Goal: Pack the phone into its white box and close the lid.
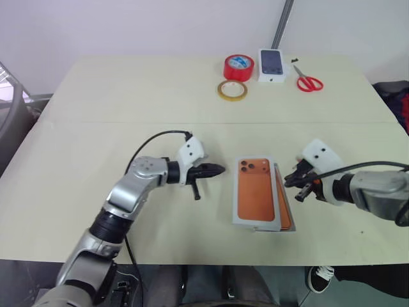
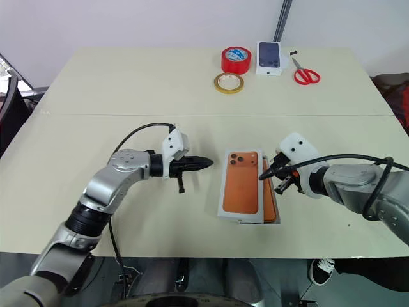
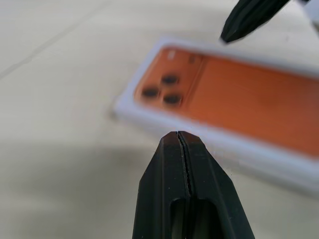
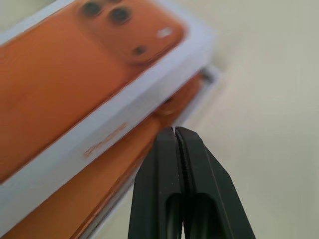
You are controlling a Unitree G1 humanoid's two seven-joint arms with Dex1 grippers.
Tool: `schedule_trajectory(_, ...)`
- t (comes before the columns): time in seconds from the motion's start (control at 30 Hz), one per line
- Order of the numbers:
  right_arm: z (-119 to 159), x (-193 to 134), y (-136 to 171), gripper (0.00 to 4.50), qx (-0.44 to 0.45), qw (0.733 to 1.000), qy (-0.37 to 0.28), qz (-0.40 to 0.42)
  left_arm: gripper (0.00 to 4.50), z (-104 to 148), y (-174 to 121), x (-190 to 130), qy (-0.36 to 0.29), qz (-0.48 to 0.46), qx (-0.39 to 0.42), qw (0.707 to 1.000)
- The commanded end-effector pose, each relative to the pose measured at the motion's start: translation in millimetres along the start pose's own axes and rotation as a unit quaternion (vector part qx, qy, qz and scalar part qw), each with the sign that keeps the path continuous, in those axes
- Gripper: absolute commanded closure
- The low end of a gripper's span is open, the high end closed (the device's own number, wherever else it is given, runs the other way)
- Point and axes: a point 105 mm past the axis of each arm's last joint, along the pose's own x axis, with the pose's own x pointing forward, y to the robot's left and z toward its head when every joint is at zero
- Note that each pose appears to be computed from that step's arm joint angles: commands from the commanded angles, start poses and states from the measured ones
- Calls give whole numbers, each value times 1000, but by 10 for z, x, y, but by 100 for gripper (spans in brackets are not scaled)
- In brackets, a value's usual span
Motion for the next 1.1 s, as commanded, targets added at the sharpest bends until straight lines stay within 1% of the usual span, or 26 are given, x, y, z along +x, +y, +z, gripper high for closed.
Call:
schedule_trajectory(0.03, 73, -13, 28, 444, -25, 1000, -16, 3, 450, -25, -126, 31, 24, -35, 26, 999)
schedule_trajectory(0.27, 64, 46, 98, 444, -35, 999, -14, 18, 450, -8, -270, 314, 26, -82, 40, 996)
schedule_trajectory(0.43, 43, 42, 120, 444, -42, 999, -10, 21, 450, 143, -392, 460, 0, -118, 47, 992)
schedule_trajectory(0.6, 18, -16, 123, 444, -49, 998, -3, 25, 450, 268, -510, 485, -19, -148, 48, 988)
schedule_trajectory(0.93, -134, -79, 147, 444, -44, 998, 20, 27, 450, 268, -645, 488, -9, -178, 60, 982)
schedule_trajectory(1.1, -168, -76, 129, 444, -39, 999, 23, 22, 450, 251, -641, 522, -7, -174, 57, 983)
